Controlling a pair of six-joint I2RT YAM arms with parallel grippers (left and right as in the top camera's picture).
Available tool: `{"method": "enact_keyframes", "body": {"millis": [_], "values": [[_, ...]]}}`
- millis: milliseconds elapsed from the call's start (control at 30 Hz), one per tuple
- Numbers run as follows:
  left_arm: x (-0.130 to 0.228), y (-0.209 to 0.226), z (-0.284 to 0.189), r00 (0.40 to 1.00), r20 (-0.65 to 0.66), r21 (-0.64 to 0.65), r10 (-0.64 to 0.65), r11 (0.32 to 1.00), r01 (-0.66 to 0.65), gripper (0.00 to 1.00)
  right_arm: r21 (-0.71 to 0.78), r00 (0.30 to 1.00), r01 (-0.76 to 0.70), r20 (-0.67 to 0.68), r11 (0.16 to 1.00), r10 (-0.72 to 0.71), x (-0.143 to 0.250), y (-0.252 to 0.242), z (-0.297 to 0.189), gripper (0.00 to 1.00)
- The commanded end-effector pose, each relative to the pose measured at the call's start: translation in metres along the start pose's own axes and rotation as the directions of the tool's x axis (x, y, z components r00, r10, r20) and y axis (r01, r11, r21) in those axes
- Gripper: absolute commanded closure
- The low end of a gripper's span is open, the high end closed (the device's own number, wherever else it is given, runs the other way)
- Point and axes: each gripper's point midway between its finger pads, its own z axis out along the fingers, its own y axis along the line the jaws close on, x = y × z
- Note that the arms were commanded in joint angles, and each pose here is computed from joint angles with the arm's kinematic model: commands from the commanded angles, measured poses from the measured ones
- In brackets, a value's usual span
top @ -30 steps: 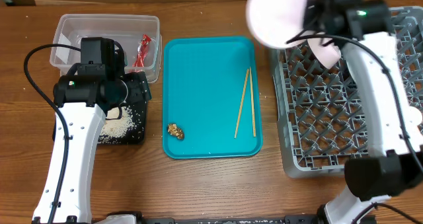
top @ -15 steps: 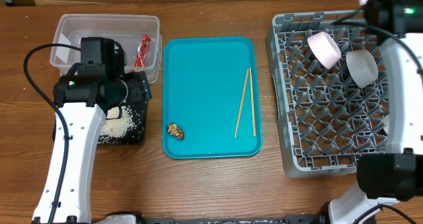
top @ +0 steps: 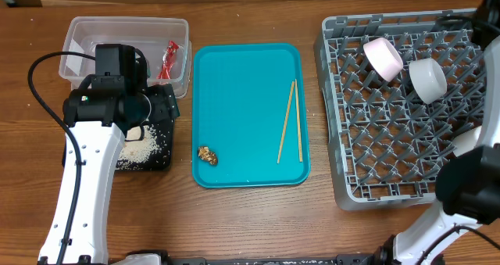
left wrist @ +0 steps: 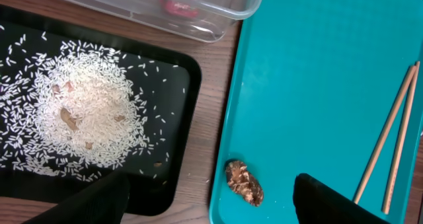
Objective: Sort waste into correct bins and load items into the dishwasher
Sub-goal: 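Lift the white plate right and stand it in the rack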
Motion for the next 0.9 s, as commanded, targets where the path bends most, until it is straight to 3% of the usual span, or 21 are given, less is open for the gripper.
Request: {"method": "enact_keyframes", "body": {"millis": [0, 500, 867], "values": [[-0.003, -0.002, 0.0, 1.0, 0.006, 0.009, -0.015, 1.0, 0.015, 0.18, -0.007, 1.0, 0.009, -0.026, 1.0, -0.009, 0.011, 0.016, 0.011, 0.96], [-0.005, -0.002, 0.0, 1.0, 0.012, 0.011, -0.015, 1.0, 0.015, 0.18, -0.075, 0.983, 0.096, -0.15, 0.993, -0.106, 0.075, 0.075, 0.032, 0.96], [-0.006, -0.002, 0.0, 1.0, 0.017, 0.012, -0.014, 1.0, 0.014, 0.17, -0.166, 0.976, 0.175, -0.101, 0.97, -0.193, 0.083, 0.115, -0.012, 0.96]]}}
